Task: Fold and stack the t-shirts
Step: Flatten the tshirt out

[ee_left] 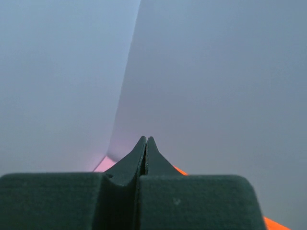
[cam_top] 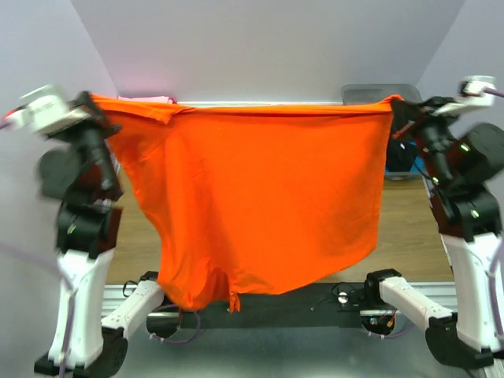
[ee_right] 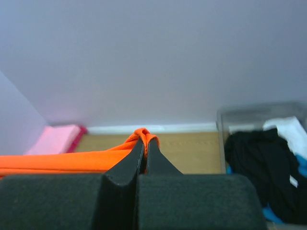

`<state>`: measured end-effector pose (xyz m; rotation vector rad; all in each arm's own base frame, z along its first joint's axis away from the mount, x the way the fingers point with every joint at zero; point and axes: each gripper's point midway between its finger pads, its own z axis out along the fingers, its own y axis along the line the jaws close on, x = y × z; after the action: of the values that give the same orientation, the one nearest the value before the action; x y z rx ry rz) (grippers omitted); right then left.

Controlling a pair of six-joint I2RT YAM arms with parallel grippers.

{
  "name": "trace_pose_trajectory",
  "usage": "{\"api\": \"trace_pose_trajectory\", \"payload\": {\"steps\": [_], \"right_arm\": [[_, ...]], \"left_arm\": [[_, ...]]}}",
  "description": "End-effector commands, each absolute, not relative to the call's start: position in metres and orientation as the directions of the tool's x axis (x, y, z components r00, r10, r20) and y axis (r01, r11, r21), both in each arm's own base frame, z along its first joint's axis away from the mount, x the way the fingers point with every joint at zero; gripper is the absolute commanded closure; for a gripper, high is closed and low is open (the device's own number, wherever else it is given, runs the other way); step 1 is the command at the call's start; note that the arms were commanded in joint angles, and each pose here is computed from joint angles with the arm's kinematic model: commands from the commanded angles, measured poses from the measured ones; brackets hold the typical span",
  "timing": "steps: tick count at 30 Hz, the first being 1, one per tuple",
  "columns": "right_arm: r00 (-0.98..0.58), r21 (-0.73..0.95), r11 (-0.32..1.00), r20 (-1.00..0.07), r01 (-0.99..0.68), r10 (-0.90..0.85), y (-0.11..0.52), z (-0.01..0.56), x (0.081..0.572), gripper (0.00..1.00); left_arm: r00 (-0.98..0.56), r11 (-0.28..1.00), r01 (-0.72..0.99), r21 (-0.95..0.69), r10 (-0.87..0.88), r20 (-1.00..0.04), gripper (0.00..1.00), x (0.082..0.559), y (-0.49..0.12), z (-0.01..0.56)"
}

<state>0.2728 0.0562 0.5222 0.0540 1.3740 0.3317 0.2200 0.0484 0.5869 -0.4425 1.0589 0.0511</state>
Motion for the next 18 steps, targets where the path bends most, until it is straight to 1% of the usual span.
{"api": "trace_pose_trajectory", "payload": {"steps": [1, 2, 3, 4, 5, 6, 7, 8, 9, 10, 14, 16, 17, 18], "right_arm": [[-0.1, 0.161, 0.987, -0.982, -0.023, 0.158, 0.041, 0.418, 0.335, 0.99], [-0.176, 0.147, 0.989, -0.973, 0.012, 0.147, 0.04, 0.387, 0.354, 0.99], [-0.259, 0.115, 0.991, -0.957, 0.072, 0.13, 0.033, 0.347, 0.365, 0.99], [-0.307, 0.092, 0.991, -0.944, 0.102, 0.119, 0.03, 0.324, 0.374, 1.0], [-0.329, 0.08, 0.988, -0.937, 0.135, 0.121, 0.026, 0.306, 0.383, 1.0], [-0.414, 0.041, 0.984, -0.903, 0.176, 0.111, 0.022, 0.26, 0.395, 1.0], [-0.439, 0.027, 0.983, -0.892, 0.181, 0.106, 0.022, 0.24, 0.402, 1.0], [-0.457, 0.017, 0.981, -0.883, 0.191, 0.104, 0.022, 0.222, 0.409, 1.0], [-0.445, 0.016, 0.98, -0.889, 0.199, 0.105, 0.021, 0.213, 0.421, 1.0], [-0.496, -0.017, 0.977, -0.863, 0.211, 0.092, 0.02, 0.182, 0.431, 0.99], [-0.517, -0.087, 0.971, -0.855, 0.221, 0.041, 0.016, 0.132, 0.473, 1.0], [-0.53, -0.113, 0.972, -0.848, 0.206, 0.013, 0.016, 0.122, 0.484, 1.0], [-0.503, -0.114, 0.972, -0.864, 0.203, 0.004, 0.017, 0.128, 0.498, 1.0], [-0.51, -0.134, 0.972, -0.86, 0.193, -0.017, 0.016, 0.125, 0.502, 0.99]], "left_arm": [[0.291, 0.929, -0.308, -0.203, -0.111, -0.95, 1.0, 0.309, 0.032, 0.503], [0.175, 0.938, -0.313, -0.149, -0.097, -0.98, 1.0, 0.341, 0.024, 0.453], [0.155, 0.946, -0.281, -0.161, -0.121, -0.98, 1.0, 0.358, 0.014, 0.435], [0.07, 0.952, -0.278, -0.127, -0.112, -0.991, 1.0, 0.383, 0.007, 0.398], [0.008, 0.956, -0.272, -0.109, -0.111, -0.994, 1.0, 0.398, 0.002, 0.364], [-0.045, 0.96, -0.261, -0.105, -0.121, -0.992, 1.0, 0.41, -0.004, 0.34], [-0.105, 0.963, -0.256, -0.087, -0.117, -0.988, 1.0, 0.421, -0.008, 0.315], [-0.181, 0.965, -0.254, -0.063, -0.111, -0.977, 1.0, 0.443, -0.014, 0.279], [-0.221, 0.967, -0.25, -0.053, -0.11, -0.969, 1.0, 0.453, -0.017, 0.261], [-0.288, 0.971, -0.235, -0.039, -0.108, -0.951, 1.0, 0.471, -0.024, 0.231], [-0.395, 0.982, -0.189, -0.025, -0.1, -0.913, 1.0, 0.507, -0.041, 0.178], [-0.421, 0.982, -0.186, -0.019, -0.097, -0.902, 1.0, 0.517, -0.042, 0.165], [-0.433, 0.983, -0.183, -0.017, -0.096, -0.896, 1.0, 0.525, -0.045, 0.156], [-0.445, 0.985, -0.174, -0.021, -0.098, -0.89, 1.0, 0.529, -0.047, 0.151]]}}
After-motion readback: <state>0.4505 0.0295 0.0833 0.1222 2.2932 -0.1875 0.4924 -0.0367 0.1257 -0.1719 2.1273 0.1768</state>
